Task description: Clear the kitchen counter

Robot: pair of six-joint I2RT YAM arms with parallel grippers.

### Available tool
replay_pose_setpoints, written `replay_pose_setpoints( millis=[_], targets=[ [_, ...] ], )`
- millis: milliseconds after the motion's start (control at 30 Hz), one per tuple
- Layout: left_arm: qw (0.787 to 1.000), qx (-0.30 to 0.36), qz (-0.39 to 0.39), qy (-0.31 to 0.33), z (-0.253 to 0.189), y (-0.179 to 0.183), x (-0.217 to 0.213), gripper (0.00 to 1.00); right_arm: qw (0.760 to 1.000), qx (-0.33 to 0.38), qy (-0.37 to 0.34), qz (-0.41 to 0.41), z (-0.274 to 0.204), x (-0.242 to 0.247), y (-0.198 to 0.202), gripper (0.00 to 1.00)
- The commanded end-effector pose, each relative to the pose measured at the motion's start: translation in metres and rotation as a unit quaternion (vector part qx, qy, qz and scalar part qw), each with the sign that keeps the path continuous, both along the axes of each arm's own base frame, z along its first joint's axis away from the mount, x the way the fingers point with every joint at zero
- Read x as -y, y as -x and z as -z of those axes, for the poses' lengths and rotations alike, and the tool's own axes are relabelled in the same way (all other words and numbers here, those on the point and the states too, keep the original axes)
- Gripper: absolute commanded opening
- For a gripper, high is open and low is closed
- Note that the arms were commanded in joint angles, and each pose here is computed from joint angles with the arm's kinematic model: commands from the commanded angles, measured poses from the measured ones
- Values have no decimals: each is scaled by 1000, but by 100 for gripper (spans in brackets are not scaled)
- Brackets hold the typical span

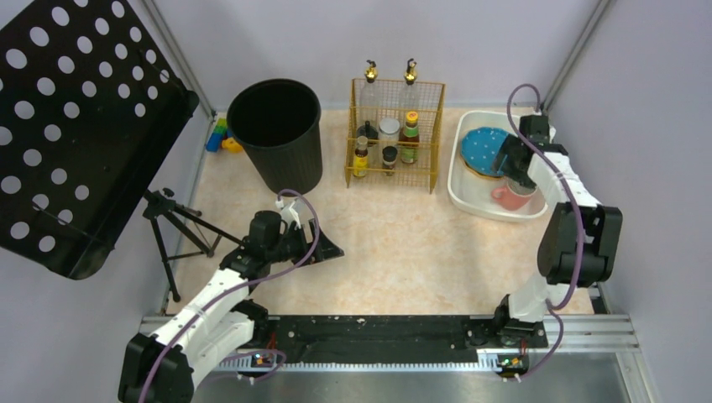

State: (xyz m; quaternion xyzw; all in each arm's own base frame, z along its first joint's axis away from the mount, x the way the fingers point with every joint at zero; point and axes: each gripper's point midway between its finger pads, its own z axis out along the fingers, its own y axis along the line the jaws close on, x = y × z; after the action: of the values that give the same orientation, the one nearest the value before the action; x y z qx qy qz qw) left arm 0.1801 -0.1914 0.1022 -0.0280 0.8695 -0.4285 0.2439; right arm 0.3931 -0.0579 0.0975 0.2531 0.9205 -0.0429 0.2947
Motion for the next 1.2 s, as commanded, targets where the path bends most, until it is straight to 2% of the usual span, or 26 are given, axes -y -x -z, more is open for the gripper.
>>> replay_pose_setpoints(
  millis=[0, 200, 300, 367, 400, 467, 500, 533, 900, 1167],
  targets=[
    [999, 37, 2, 12, -21, -10, 3, 84, 994, 106, 19, 2, -92, 7, -13, 74],
    [999, 40, -1, 12, -26, -12, 3, 84, 987, 158, 36, -14, -144, -7, -5, 76],
    [999, 44, -3, 12, -31, -12, 3, 85, 980, 192, 42, -31, -175, -22, 1, 79],
    [999, 46, -5, 12, -33, -13, 2, 90, 974, 219, 41, -52, -196, -39, 6, 84],
    [999, 46, -6, 12, -35, -13, 2, 97, 970, 232, 39, -64, -207, -49, 9, 86],
    [999, 49, -7, 15, -39, -14, 3, 99, 962, 258, 36, -88, -226, -68, 18, 92],
    [999, 49, -8, 17, -42, -14, 3, 99, 958, 265, 39, -98, -231, -77, 22, 98],
    [998, 51, -8, 19, -44, -14, 3, 99, 955, 271, 40, -118, -235, -93, 27, 99],
    [997, 76, -13, -10, -73, -22, 3, 99, 920, 270, 47, -279, -203, -219, 73, 99],
    [988, 118, -27, -96, -89, -26, 9, 99, 904, 246, 37, -349, -147, -272, 106, 99]
  ],
)
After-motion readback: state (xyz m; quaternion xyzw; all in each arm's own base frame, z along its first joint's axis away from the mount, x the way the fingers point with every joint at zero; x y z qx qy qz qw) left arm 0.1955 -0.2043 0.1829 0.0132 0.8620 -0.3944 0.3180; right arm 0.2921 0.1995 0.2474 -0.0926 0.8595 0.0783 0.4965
